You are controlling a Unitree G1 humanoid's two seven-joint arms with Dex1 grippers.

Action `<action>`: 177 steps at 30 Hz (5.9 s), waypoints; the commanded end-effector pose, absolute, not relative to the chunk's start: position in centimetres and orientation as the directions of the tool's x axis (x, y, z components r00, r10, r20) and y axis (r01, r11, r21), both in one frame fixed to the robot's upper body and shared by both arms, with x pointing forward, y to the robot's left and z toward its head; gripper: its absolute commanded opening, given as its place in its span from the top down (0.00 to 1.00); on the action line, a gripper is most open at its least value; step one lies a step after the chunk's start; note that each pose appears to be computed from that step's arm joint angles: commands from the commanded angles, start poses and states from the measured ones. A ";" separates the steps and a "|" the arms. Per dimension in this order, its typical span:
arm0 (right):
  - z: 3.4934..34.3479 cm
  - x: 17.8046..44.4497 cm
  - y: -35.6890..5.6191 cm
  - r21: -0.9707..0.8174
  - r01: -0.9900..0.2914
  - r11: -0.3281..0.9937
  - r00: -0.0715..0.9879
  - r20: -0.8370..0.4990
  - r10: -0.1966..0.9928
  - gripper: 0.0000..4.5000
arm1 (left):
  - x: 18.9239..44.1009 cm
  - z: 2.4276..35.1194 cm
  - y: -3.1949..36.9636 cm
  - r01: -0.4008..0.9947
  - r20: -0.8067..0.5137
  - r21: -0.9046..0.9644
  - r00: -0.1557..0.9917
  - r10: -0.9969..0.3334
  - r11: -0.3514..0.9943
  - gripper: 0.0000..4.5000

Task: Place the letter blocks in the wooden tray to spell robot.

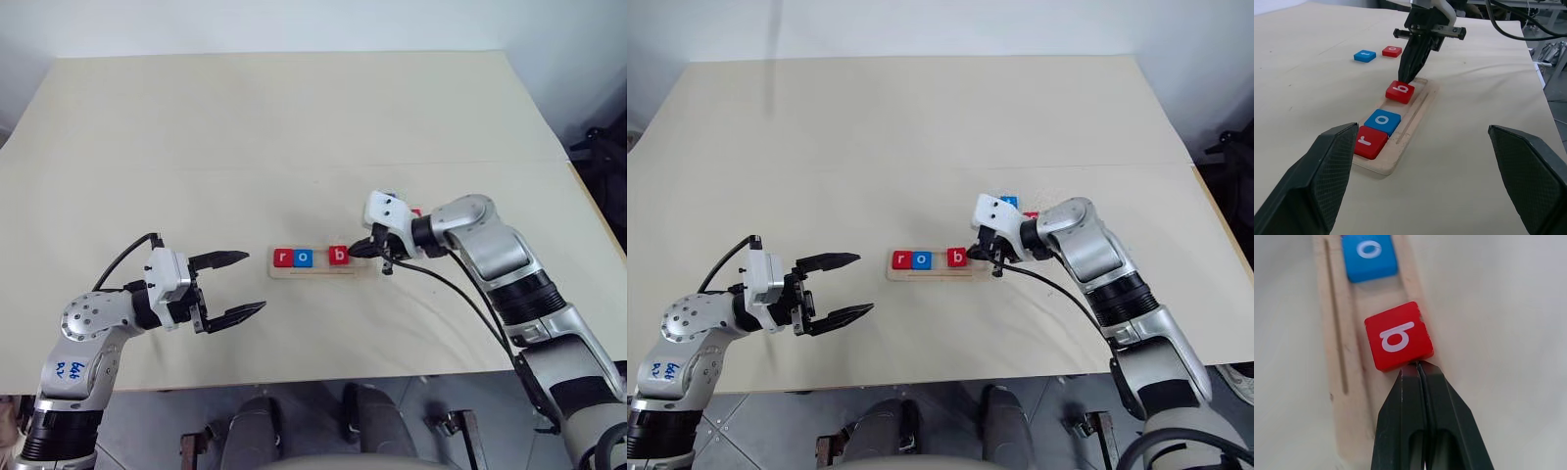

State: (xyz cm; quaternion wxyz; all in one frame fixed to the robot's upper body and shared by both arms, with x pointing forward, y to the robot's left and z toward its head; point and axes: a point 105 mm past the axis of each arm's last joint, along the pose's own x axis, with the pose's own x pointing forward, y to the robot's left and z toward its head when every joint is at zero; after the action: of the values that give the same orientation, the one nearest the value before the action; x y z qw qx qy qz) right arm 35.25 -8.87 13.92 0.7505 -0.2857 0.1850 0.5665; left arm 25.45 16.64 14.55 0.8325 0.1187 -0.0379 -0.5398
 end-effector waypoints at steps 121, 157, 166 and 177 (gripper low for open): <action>12.5 28.8 -18.5 0.081 -0.189 0.979 0.834 -0.512 0.204 0.67 | 29.5 16.1 13.9 0.931 -0.031 0.258 0.275 -0.961 0.258 0.00; 12.1 32.3 -20.9 -0.184 -0.978 0.098 0.201 -0.705 0.680 0.32 | 26.8 16.6 13.9 0.923 -0.053 0.310 0.257 -0.965 0.229 0.00; 15.0 33.0 -17.3 -0.232 -0.969 0.087 0.218 -0.628 0.747 0.67 | 27.0 16.7 14.1 0.916 -0.046 0.310 0.282 -0.958 0.255 0.00; 17.1 34.5 -10.8 -0.238 -0.967 0.091 0.218 -0.590 0.777 0.67 | 27.0 16.2 13.9 0.925 -0.058 0.281 0.283 -0.957 0.257 0.00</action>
State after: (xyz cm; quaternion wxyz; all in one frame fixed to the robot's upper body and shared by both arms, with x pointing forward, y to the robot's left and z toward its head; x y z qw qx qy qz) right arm 34.07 -11.05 16.68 0.7177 -0.2897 0.1632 0.6119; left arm 27.29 14.09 15.42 0.7941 0.1267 -0.0459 -0.5927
